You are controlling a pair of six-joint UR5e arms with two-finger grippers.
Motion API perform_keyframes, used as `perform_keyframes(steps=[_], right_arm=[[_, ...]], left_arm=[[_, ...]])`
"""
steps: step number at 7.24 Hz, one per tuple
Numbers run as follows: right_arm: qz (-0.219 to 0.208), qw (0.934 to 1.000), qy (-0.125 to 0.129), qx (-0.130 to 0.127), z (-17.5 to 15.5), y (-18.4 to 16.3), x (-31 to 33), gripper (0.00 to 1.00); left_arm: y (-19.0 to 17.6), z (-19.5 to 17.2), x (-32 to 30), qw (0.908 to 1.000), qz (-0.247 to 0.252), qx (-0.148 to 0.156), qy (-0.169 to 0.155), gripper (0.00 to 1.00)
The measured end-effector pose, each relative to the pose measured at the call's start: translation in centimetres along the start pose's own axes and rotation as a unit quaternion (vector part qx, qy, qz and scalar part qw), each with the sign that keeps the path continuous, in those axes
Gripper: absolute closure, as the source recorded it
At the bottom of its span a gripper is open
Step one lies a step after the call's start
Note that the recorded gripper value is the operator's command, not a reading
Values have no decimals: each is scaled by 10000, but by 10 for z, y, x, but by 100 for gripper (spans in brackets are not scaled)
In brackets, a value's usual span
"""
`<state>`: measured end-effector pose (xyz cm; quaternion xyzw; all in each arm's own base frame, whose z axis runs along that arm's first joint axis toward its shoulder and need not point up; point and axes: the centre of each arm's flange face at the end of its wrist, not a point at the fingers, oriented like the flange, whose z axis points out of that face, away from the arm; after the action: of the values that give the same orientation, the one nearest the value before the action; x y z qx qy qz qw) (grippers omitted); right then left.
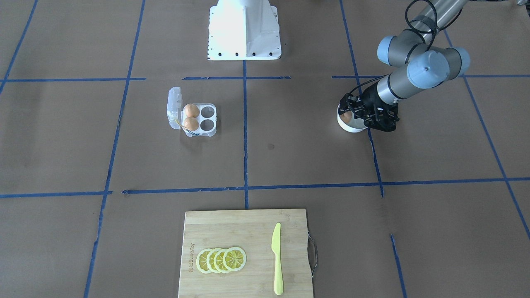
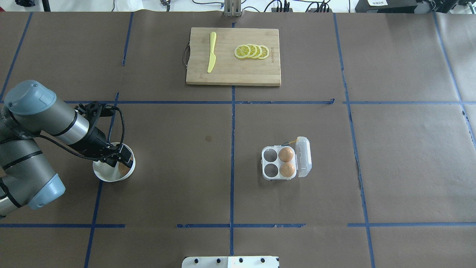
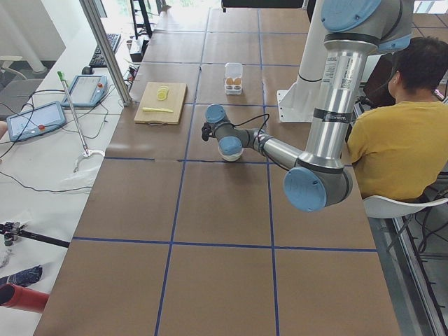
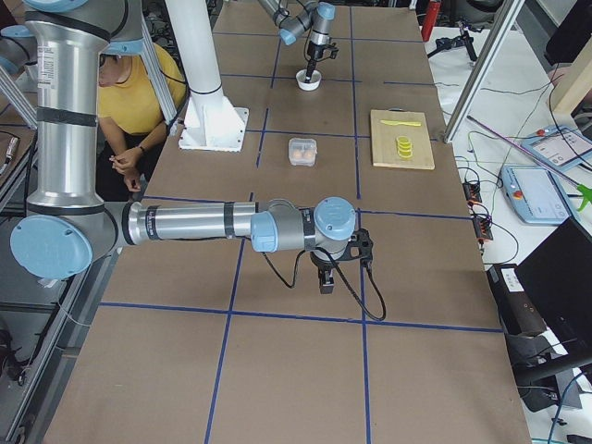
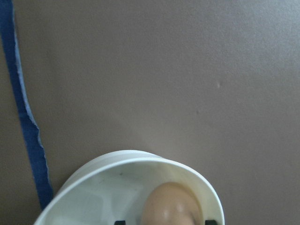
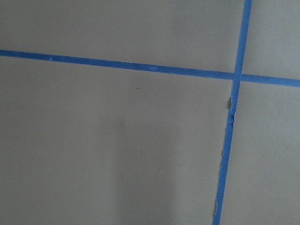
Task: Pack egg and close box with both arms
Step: 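Close the left gripper on the brown egg inside the white bowl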
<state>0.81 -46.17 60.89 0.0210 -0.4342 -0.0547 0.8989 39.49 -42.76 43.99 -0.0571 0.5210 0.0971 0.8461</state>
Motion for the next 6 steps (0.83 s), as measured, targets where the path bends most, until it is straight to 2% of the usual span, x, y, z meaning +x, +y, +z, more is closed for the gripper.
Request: perform_keyframes(steps=[3, 4, 6], right_arm=[[7, 10000, 0, -5, 1, 0, 1, 0], [10, 10000, 0, -8, 1, 0, 1, 0], [13, 10000, 0, -10, 1, 0, 1, 0]], left_arm=[[-2, 2, 1, 10000, -4, 10, -12, 41], [-3, 2, 1, 10000, -1, 27, -26, 47], [-3, 4, 0, 10000, 0, 40, -47, 86]])
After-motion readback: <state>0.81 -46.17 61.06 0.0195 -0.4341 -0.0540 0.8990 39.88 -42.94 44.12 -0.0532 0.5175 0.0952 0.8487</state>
